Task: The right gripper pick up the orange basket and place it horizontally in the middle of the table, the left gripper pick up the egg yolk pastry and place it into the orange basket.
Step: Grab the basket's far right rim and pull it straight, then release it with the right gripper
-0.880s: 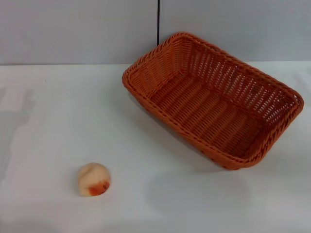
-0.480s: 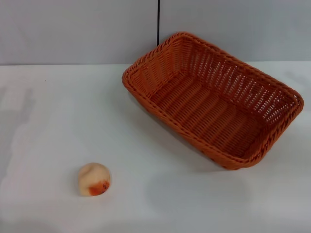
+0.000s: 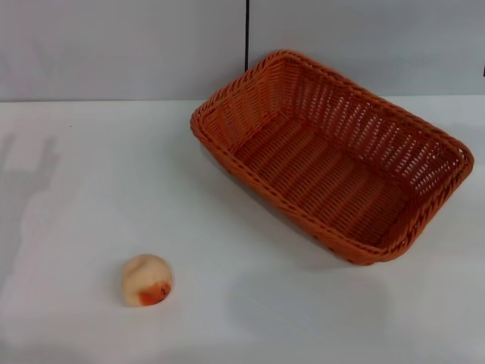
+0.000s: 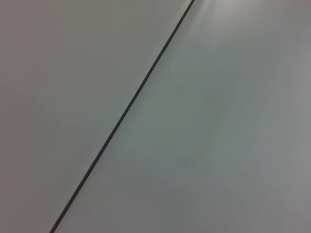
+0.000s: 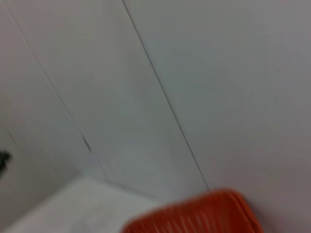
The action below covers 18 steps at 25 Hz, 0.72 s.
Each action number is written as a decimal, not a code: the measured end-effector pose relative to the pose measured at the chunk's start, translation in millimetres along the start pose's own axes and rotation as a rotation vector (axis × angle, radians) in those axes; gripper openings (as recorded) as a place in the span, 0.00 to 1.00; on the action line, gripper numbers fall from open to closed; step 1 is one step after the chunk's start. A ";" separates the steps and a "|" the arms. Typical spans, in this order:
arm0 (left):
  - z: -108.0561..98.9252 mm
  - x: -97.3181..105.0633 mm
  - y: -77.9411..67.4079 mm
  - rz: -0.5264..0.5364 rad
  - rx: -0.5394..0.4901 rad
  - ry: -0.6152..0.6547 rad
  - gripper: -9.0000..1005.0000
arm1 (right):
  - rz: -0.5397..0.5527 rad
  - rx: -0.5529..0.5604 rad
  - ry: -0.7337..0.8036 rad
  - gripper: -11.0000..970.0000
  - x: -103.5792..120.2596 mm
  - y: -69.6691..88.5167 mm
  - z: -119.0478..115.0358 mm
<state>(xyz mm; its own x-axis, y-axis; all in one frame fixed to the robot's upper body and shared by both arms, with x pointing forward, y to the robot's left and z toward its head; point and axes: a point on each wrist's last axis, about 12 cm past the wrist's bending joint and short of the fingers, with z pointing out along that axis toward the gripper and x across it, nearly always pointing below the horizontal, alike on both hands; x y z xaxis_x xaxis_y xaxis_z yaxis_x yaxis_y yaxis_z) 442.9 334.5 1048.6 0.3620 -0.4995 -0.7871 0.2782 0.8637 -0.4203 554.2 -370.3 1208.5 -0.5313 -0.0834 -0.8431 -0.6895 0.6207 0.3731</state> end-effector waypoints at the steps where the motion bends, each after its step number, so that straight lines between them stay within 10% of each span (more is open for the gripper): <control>1: -0.1 0.5 0.0 -0.001 -0.002 0.003 0.80 | 0.005 0.017 0.039 0.51 -7.2 -0.8 1.0; 8: -2.3 4.9 -2.4 -0.022 -0.011 0.021 0.80 | 0.008 0.157 0.342 0.51 -53.0 -10.0 26.9; 18: -7.8 7.1 -3.7 -0.036 -0.024 0.036 0.80 | -0.056 0.257 0.598 0.51 -57.4 -12.7 70.7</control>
<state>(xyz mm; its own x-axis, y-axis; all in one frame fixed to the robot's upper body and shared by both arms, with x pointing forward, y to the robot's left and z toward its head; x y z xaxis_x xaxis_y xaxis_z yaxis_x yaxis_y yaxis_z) 437.5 328.3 1041.1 0.3201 -0.5283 -0.7864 0.2691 0.8466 -0.4592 628.3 -318.3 1224.8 -0.7312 -0.4943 -0.4701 -0.6239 0.7633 0.1678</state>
